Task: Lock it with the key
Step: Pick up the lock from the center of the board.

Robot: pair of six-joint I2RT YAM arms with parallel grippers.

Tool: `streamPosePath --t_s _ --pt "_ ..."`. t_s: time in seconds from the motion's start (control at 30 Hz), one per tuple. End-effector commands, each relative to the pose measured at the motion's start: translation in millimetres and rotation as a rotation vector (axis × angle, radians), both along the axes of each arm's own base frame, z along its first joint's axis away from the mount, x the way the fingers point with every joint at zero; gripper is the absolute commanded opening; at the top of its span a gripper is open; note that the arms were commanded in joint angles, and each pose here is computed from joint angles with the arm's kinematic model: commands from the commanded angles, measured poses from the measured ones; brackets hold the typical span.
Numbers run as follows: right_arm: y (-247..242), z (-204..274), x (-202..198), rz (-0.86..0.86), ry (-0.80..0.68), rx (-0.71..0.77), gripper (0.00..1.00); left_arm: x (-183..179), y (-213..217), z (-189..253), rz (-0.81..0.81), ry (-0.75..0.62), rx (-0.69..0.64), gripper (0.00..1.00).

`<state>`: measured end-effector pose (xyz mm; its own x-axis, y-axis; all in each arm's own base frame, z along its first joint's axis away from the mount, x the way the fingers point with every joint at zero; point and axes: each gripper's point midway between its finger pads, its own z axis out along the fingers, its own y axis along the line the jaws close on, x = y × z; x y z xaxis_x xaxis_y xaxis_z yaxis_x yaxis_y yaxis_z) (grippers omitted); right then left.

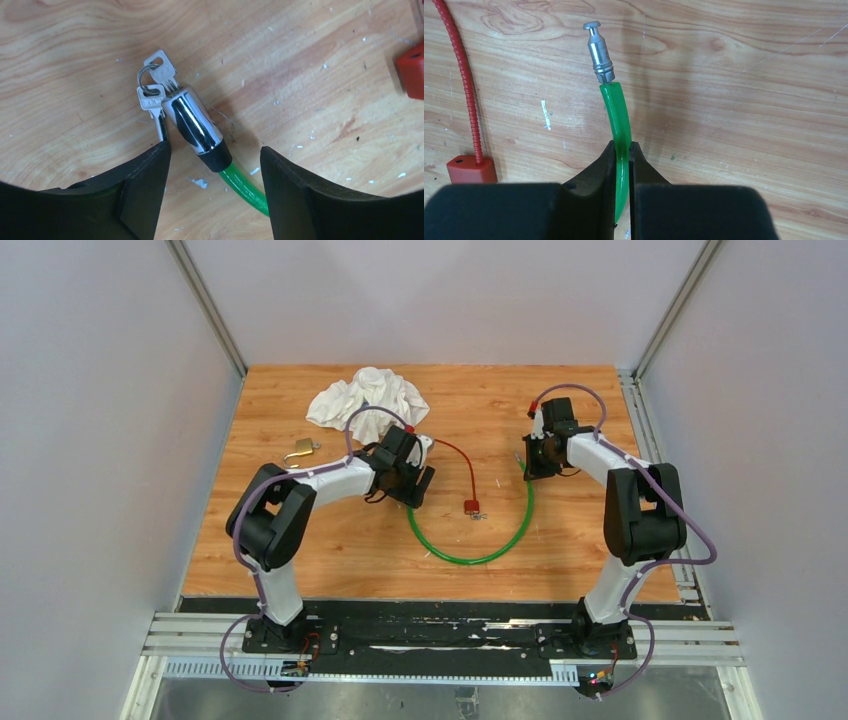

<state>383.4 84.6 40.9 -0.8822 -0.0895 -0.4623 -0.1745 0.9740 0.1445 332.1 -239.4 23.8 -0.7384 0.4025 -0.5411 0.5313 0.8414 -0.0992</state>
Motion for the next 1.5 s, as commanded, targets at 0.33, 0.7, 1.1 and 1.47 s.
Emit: streamPosePath --t_s 0.33,0.7,1.1,1.47 --pt "8 24 7 0.046 -0.09 0.023 0.01 2 -1 -23 0.065 0.018 -0.023 0.5" --pt "35 50 8 0.192 -0.157 0.109 0.01 3 -4 -13 0.025 -0.023 -0.049 0.14" --pt "104 92 -33 0.494 -0.191 0.349 0.01 4 -25 40 -0.086 -0.204 -0.234 0.0" --pt "184 71 -77 0.702 -0.093 0.408 0.01 4 -25 69 -0.119 -0.339 -0.365 0.0"
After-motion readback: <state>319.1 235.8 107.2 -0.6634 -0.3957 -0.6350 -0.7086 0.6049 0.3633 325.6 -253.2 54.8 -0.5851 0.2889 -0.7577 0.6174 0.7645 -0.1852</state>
